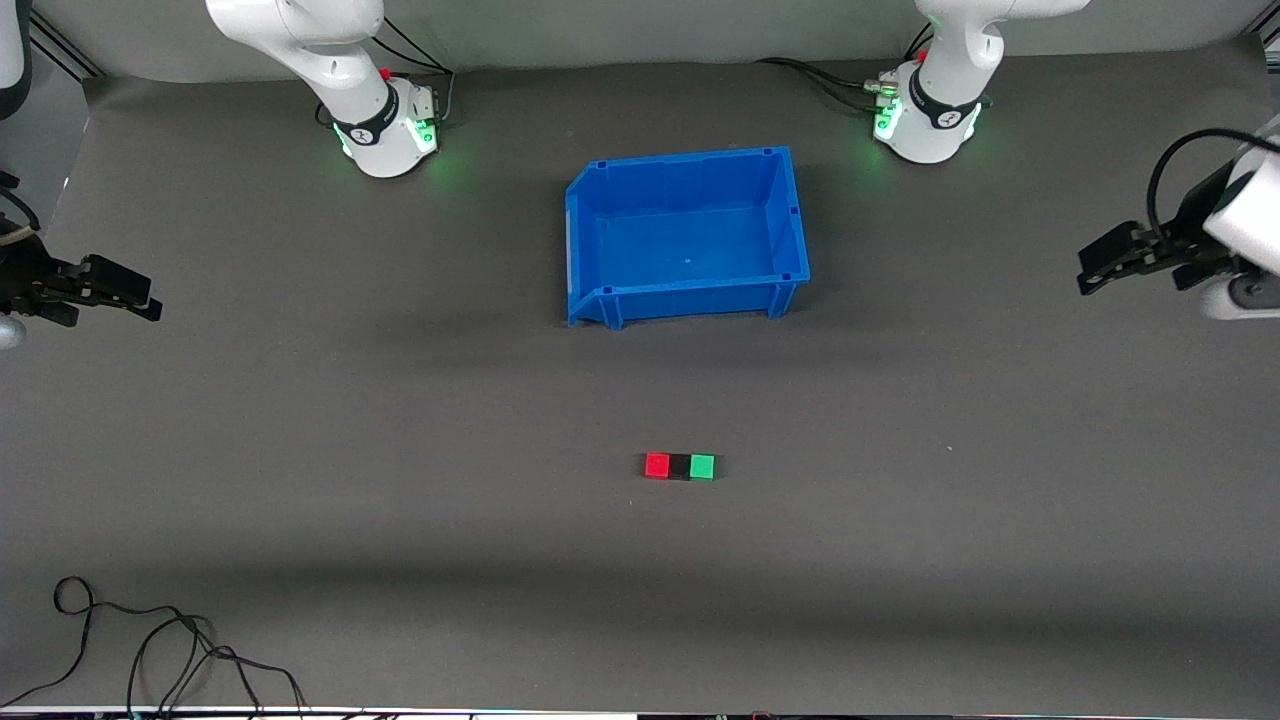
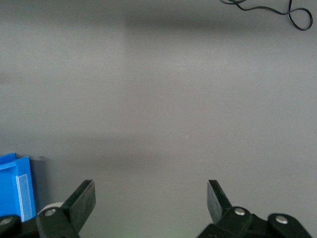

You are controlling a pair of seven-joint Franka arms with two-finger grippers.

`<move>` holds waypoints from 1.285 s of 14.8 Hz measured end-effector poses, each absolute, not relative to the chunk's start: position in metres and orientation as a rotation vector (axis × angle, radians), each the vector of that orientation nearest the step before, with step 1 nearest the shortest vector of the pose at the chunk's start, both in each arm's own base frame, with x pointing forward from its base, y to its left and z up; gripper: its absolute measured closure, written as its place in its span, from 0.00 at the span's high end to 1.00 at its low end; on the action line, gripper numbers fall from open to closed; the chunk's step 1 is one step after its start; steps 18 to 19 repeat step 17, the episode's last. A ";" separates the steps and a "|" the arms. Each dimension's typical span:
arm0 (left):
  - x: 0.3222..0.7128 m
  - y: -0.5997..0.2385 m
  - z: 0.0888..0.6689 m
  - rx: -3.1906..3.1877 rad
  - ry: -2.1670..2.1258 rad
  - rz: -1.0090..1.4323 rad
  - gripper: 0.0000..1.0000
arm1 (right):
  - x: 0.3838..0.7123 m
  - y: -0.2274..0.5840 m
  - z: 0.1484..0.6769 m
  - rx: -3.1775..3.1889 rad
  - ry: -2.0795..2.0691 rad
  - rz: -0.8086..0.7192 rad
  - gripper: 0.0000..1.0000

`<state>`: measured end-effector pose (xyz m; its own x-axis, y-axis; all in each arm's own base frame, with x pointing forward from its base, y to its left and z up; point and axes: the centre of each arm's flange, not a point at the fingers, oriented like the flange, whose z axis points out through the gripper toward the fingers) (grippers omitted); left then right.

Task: Attach green and red cubes to black cube

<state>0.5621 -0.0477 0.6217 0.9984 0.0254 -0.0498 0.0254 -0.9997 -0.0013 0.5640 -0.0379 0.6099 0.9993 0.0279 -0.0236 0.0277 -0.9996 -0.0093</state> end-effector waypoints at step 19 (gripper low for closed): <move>0.577 -0.032 0.624 -3.144 0.031 0.006 0.96 | 0.561 -0.040 0.611 -3.132 -0.040 0.040 1.00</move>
